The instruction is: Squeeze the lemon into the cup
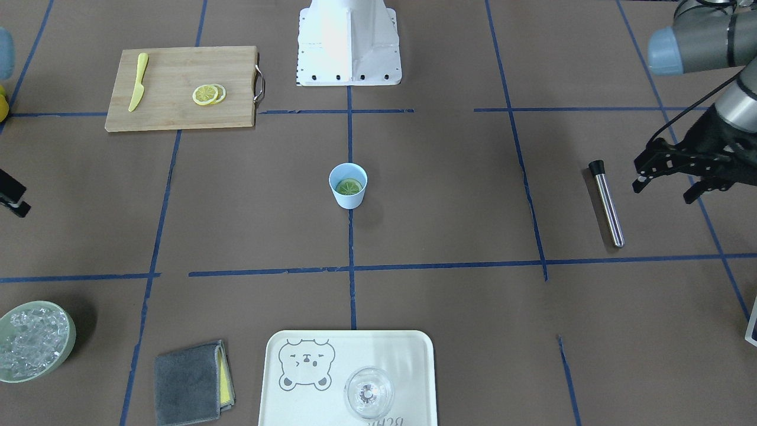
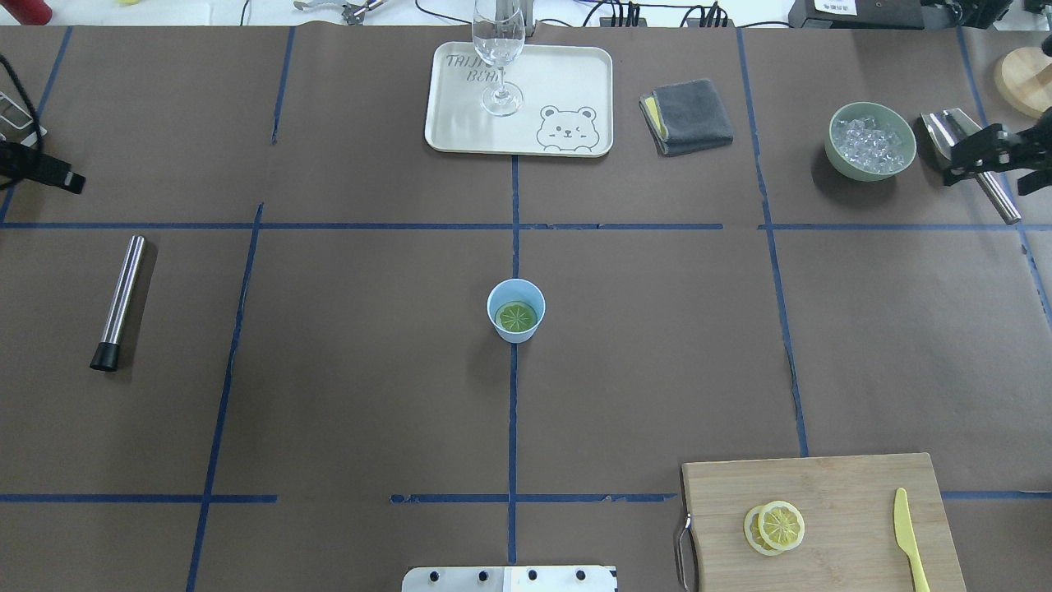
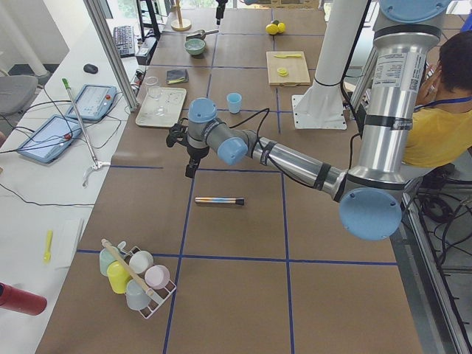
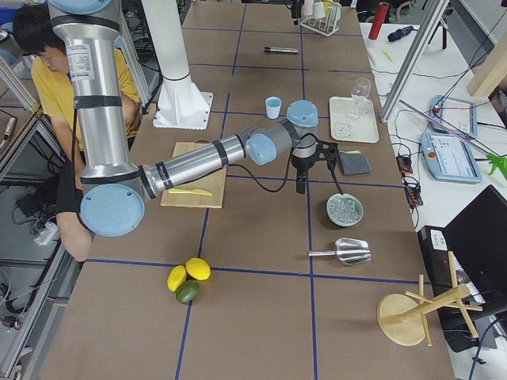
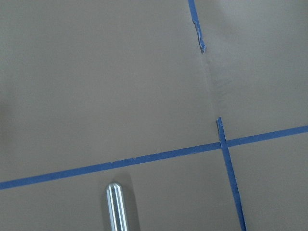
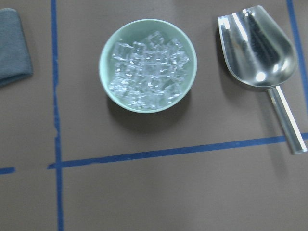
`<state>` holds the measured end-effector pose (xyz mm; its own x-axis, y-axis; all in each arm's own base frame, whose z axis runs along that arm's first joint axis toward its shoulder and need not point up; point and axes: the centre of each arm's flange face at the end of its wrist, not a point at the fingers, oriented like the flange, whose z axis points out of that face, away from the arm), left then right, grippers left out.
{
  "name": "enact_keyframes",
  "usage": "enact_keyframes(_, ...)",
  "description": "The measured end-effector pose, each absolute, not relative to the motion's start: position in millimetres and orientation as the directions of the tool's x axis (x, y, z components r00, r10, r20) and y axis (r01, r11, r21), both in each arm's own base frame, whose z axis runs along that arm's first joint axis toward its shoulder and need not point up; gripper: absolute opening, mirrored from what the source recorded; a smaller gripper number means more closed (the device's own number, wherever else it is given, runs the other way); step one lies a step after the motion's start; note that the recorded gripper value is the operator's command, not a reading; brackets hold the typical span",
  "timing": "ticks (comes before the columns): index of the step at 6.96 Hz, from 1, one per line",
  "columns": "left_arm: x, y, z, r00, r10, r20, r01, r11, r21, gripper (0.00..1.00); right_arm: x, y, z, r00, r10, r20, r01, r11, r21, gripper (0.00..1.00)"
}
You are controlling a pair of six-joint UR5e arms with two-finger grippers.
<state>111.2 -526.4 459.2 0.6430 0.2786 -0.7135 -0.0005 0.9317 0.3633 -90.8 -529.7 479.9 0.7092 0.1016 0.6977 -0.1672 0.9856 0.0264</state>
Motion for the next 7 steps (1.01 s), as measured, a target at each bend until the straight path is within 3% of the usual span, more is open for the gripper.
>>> enact_keyframes(3,10.0,-516.3,514.7,0.689,0.325,-0.647,-0.020,0.902,0.431,1.00,-15.1,-537.1,546.4,0.750,-0.025,0.661,-0.014,0.998,0.053,1.00)
enact_keyframes(7,-16.0,-513.5,585.9,0.712,0.285,-0.642,-0.042,0.930,0.366,1.00,0.5,-536.6,604.6,0.714,-0.087,0.695,0.082,0.996,0.041,1.00)
